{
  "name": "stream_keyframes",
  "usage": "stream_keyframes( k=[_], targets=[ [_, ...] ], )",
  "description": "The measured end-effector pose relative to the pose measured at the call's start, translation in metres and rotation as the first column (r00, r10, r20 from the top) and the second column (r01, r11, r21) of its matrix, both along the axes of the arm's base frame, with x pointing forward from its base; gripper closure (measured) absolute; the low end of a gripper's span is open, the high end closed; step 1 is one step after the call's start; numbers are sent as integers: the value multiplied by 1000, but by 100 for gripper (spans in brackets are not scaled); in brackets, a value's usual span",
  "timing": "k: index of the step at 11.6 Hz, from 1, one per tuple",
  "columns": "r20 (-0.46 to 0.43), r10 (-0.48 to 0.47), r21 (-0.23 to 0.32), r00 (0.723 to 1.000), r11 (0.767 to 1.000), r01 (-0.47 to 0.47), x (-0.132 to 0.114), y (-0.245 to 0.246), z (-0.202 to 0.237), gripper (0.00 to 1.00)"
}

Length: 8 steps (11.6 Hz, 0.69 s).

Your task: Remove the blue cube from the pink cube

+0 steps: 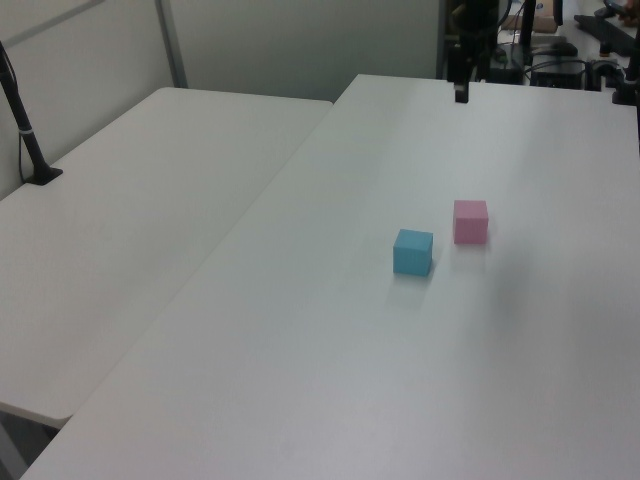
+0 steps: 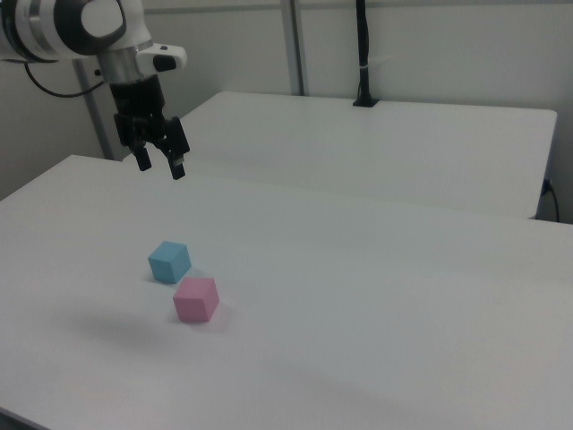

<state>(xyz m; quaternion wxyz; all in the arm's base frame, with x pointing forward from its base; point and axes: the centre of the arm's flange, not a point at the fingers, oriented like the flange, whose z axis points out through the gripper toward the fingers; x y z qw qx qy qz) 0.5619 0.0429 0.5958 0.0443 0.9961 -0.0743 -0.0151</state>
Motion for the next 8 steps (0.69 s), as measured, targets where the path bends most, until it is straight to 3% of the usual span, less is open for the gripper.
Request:
stream_keyframes(
  k=[2,5,8],
  targets=[
    [18,-25,0,1000,1000,25,-9,-29,15,0],
    [31,87,2,996,996,-87,-8,-62,19,0],
    [71,120,-4,990,993,-120,-1,-64,18,0]
  ],
)
